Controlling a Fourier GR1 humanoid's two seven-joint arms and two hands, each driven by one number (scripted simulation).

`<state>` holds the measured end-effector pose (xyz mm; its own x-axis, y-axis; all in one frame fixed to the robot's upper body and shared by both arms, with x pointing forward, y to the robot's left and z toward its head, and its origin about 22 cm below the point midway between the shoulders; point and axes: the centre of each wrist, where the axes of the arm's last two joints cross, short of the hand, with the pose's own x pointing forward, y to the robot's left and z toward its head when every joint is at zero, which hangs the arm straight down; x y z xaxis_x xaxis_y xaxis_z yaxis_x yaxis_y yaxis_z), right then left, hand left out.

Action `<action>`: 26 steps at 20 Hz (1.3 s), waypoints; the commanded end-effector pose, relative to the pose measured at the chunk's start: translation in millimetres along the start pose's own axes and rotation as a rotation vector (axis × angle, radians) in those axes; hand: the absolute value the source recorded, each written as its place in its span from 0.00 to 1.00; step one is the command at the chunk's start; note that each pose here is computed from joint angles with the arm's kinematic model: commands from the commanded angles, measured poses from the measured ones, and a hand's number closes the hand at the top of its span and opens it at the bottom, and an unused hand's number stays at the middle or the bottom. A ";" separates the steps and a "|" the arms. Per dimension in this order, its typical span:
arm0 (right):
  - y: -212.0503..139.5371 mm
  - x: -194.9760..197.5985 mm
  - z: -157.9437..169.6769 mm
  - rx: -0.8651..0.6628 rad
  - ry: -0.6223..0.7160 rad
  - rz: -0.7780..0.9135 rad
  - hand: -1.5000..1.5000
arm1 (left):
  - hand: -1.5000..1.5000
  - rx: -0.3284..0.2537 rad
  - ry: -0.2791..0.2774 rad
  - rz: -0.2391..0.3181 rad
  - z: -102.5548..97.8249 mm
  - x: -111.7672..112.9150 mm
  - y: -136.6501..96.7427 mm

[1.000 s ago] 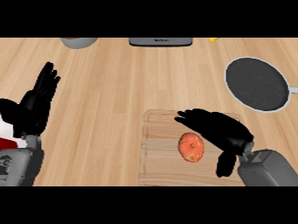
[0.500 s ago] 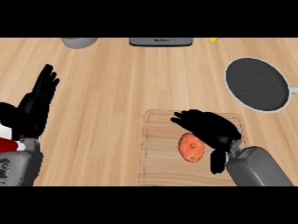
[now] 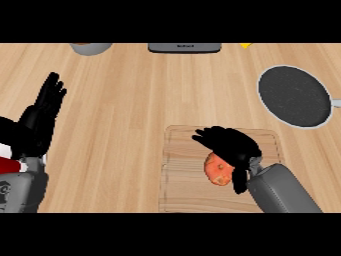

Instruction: Pick the squash from the cutting board and place it in the pan

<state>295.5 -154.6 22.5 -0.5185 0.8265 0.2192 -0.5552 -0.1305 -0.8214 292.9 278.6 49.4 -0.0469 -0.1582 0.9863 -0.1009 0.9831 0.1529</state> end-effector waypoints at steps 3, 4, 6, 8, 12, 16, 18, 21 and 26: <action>30.1 -21.6 -2.9 0.048 0.021 0.004 0.00 | 0.50 0.009 -0.004 0.001 1.7 -3.3 2.3; 19.4 4.8 -16.0 0.058 -0.008 -0.011 0.00 | 0.50 -0.010 0.008 -0.006 -9.0 0.7 6.9; 31.1 -3.7 -4.9 0.062 -0.050 0.022 1.00 | 0.50 0.013 0.022 0.002 -7.7 -7.2 5.1; 27.7 9.7 -9.2 0.060 -0.142 0.050 1.00 | 0.50 0.005 0.006 -0.005 -4.7 -2.6 9.4; 15.1 -6.9 -2.6 0.056 -0.152 0.079 1.00 | 0.50 -0.009 0.006 0.000 14.0 -15.8 -16.8; 42.9 10.7 0.5 0.037 -0.139 0.071 1.00 | 0.50 -0.005 0.007 0.005 4.2 -1.2 -3.1; 18.4 0.8 -10.8 0.020 -0.136 0.071 1.00 | 0.50 -0.004 0.019 0.005 -12.5 -0.4 20.0; 34.4 24.5 11.1 -0.038 0.030 -0.051 1.00 | 0.50 0.009 0.012 0.009 -8.4 -4.6 18.3; 51.2 47.7 37.8 -0.201 0.235 -0.167 1.00 | 0.50 0.019 0.007 -0.007 1.6 -1.4 6.8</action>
<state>242.7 -138.9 -1.3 -0.3913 0.8881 0.2410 -0.5270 -0.0016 -0.8499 292.9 287.8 48.8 -0.0359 -0.1627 0.9860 -0.1136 0.9809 0.1577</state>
